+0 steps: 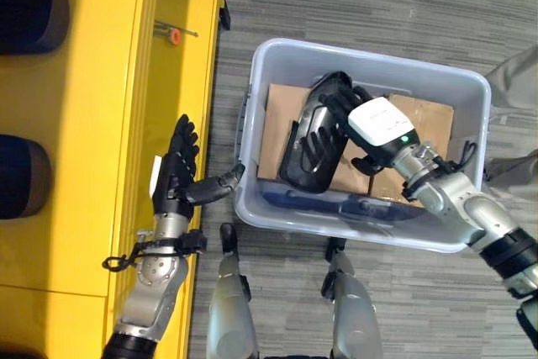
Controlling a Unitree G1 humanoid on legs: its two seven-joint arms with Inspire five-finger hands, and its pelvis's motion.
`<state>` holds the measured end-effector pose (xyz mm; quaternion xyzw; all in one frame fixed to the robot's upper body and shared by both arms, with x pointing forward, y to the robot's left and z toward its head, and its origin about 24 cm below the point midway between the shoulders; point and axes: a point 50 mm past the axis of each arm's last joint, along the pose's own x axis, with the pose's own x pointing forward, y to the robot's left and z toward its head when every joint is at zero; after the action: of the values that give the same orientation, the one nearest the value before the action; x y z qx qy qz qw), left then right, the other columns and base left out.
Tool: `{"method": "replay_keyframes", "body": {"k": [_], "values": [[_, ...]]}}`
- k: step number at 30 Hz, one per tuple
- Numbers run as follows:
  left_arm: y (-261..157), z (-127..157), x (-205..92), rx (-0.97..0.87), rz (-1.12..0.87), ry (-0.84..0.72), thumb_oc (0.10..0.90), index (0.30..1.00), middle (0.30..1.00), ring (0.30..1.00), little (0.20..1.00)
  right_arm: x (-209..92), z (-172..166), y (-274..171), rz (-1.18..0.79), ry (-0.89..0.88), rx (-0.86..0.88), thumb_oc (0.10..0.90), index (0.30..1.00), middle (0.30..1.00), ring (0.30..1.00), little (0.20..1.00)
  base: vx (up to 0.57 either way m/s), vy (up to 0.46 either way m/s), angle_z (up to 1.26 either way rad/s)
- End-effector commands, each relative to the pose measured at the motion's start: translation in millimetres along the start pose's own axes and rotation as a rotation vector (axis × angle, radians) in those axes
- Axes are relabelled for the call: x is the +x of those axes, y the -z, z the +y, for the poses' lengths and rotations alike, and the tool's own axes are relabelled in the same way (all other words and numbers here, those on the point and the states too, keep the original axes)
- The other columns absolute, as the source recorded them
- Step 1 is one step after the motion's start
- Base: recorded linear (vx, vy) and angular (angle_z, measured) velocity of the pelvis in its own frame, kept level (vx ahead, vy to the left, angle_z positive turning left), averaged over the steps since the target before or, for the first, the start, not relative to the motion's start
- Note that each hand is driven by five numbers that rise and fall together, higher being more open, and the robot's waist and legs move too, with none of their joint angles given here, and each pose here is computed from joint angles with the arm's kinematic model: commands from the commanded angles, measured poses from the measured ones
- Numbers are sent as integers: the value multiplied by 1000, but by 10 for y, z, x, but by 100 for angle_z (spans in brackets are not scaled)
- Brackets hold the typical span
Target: Move parts from the plastic box to the shelf.
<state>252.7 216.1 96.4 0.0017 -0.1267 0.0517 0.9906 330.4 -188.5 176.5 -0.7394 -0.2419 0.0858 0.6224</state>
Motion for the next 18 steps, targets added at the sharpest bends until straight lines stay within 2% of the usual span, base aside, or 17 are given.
{"method": "replay_keyframes", "body": {"k": [1,12,18], "values": [[-369,-65,5,2,-203,56,900,1000,1000,1000,1000,33,-400,-6,-41,178,-19,900,1000,1000,1000,1000,0,0,0],[-375,-37,-2,11,-204,48,900,1000,1000,1000,1000,-33,-314,17,-50,107,-66,900,1000,1000,1000,1000,3,-3,-1],[-417,-12,-13,15,-218,54,900,1000,1000,1000,1000,-42,-438,48,-73,101,-148,900,1000,1000,1000,1000,0,0,0]]}}
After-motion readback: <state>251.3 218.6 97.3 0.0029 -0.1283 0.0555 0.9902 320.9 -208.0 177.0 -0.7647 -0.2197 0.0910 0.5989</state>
